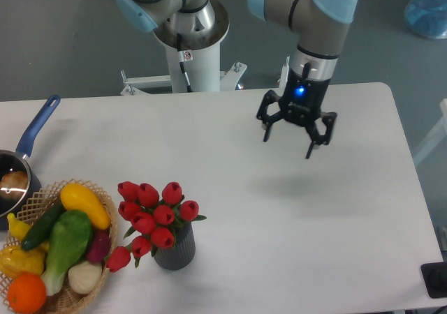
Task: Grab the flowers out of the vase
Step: 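Move the open gripper down toward the red tulip stems above the vase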
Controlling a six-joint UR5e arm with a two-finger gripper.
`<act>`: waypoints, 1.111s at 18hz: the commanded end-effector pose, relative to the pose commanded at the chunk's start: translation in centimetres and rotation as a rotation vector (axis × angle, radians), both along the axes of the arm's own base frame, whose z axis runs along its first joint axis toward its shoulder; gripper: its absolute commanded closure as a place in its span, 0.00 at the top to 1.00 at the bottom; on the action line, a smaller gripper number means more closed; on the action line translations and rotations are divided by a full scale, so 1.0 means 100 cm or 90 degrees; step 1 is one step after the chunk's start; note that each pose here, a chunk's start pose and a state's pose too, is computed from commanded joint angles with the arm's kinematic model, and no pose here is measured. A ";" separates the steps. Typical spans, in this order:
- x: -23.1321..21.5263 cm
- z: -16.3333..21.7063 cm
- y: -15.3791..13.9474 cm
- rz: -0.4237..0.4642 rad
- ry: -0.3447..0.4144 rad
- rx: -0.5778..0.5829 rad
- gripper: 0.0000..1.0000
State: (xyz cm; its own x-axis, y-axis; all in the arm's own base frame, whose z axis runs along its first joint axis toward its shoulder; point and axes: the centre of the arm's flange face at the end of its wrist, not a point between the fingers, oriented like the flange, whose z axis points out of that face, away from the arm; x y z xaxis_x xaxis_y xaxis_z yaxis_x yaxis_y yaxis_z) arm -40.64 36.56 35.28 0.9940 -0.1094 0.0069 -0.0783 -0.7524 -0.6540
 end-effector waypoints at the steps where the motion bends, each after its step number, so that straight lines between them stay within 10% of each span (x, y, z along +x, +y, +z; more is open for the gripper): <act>1: 0.005 -0.001 0.008 -0.007 -0.014 0.015 1.00; 20: 0.044 -0.020 0.123 -0.166 -0.169 0.244 1.00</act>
